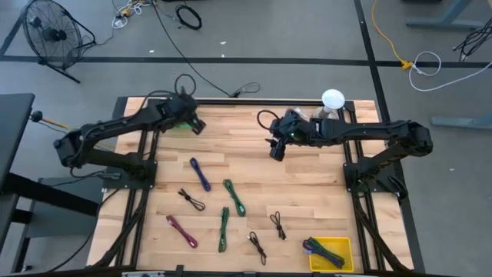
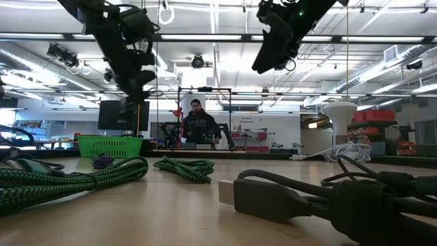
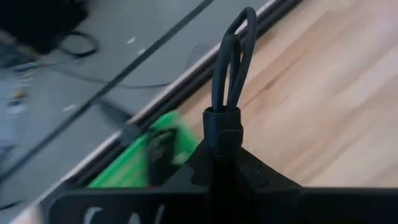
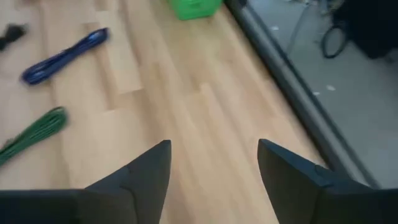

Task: Pick & Place USB Port
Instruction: Put the black charger cable into the green bin

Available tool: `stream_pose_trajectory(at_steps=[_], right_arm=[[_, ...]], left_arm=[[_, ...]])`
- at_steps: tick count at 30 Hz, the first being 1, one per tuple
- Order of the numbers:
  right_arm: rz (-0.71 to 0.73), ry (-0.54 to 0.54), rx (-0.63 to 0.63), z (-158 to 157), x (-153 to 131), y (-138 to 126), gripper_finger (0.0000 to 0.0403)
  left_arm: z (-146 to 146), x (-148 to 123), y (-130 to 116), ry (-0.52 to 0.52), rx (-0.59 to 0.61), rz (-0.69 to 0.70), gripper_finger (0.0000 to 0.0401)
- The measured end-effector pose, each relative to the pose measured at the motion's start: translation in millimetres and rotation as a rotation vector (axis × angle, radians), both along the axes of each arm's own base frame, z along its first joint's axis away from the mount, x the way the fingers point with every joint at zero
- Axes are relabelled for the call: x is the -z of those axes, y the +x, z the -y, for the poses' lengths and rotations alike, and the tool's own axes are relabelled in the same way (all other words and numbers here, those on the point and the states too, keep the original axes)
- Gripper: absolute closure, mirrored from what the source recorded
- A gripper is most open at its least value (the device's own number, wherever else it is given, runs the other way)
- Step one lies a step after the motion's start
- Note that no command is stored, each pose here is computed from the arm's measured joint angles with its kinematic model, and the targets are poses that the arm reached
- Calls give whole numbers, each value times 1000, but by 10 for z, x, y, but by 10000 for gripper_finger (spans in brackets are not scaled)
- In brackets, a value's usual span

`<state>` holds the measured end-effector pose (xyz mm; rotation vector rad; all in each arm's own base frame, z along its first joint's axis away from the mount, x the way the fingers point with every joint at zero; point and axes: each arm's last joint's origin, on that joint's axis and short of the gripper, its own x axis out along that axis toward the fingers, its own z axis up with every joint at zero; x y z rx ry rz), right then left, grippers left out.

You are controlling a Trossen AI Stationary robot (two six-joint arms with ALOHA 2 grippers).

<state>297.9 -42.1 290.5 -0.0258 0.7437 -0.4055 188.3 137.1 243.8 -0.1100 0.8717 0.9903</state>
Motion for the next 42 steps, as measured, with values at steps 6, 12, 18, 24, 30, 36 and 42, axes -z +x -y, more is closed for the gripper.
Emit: stream_pose_trajectory(at_steps=[6, 12, 18, 24, 30, 36, 42], right_arm=[[30, 33, -25, -71, 131, 16, 173], [41, 48, -27, -125, 180, 19, 179], [62, 54, -46, -203, 168, 37, 179], [89, 49, -82, -298, 145, 61, 179], [105, 48, -102, -356, 133, 73, 179], [117, 47, -114, -390, 123, 80, 179], [138, 46, -116, -393, 107, 92, 179]], left_arm=[[-130, 49, -208, 19, -90, -191, 381], [-240, 70, -383, 9, -201, -263, 381], [-299, 206, -485, -6, -233, -274, 381], [-320, 435, -584, -15, -228, -290, 381], [-314, 559, -563, 42, -191, -265, 381], [-298, 639, -584, 53, -173, -280, 381], [-302, 639, -582, 63, -179, -278, 379]])
